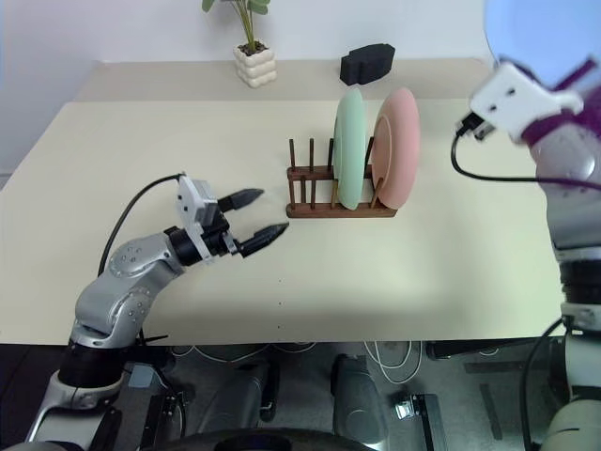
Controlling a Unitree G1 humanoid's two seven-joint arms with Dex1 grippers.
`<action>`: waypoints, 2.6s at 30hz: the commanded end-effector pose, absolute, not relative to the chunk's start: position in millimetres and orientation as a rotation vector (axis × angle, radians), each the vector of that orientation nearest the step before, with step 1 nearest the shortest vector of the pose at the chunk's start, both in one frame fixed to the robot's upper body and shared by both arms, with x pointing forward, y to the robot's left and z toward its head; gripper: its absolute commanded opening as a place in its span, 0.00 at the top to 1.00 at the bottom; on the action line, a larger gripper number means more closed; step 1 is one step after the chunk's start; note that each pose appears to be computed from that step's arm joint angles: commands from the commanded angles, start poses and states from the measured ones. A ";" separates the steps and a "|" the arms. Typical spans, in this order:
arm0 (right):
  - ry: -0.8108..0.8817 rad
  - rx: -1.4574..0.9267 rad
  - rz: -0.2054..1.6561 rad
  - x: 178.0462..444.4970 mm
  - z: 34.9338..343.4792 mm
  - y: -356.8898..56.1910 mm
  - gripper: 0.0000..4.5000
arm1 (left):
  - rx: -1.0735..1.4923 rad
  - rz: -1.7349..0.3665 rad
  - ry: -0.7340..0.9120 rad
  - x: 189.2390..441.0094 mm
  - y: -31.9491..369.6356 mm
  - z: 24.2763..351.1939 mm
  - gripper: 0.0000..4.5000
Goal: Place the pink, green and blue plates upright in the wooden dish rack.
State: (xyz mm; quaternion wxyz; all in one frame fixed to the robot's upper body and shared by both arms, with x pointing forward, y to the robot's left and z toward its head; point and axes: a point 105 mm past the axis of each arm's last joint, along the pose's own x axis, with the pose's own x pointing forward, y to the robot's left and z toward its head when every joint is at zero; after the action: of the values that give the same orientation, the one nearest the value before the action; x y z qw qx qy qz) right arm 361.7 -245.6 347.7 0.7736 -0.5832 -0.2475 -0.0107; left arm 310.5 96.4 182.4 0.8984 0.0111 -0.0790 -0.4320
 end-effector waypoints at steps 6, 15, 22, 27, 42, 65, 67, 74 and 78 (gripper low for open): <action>-0.998 -0.576 0.500 298.2 416.2 -129.9 0.97 | 0.010 -0.687 -0.267 330.1 141.3 210.3 0.00; -0.653 0.228 0.997 280.4 381.1 -77.8 0.97 | 0.070 -0.672 -0.237 323.7 165.0 204.1 0.00; -0.326 0.447 1.067 283.9 327.9 -47.0 0.97 | 0.080 -0.688 -0.215 321.2 162.7 198.6 0.00; -0.289 0.557 1.058 286.4 329.2 -47.6 0.97 | 0.079 -0.692 -0.208 322.7 161.6 197.5 0.00; -0.154 0.791 0.869 316.3 305.8 -63.6 0.97 | 0.087 -0.694 -0.205 323.3 161.3 197.4 0.00; 0.009 0.856 0.764 330.0 278.2 -63.0 0.92 | 0.094 -0.696 -0.196 321.9 159.1 194.6 0.00; 0.012 0.857 0.765 330.2 277.9 -62.9 0.79 | 0.094 -0.697 -0.195 321.8 158.8 194.2 0.00; 0.003 0.837 0.772 329.8 279.3 -62.7 0.01 | 0.092 -0.698 -0.195 321.3 158.4 193.8 0.00; -0.016 0.801 0.780 329.0 281.9 -62.5 0.01 | 0.092 -0.700 -0.194 321.0 157.8 193.5 0.00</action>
State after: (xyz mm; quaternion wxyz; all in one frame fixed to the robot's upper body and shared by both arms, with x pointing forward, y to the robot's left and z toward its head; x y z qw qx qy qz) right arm 334.0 -62.9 270.3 0.8469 0.3946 0.0147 0.3562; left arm 326.5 162.5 182.4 0.9394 0.0334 -0.0729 -0.3334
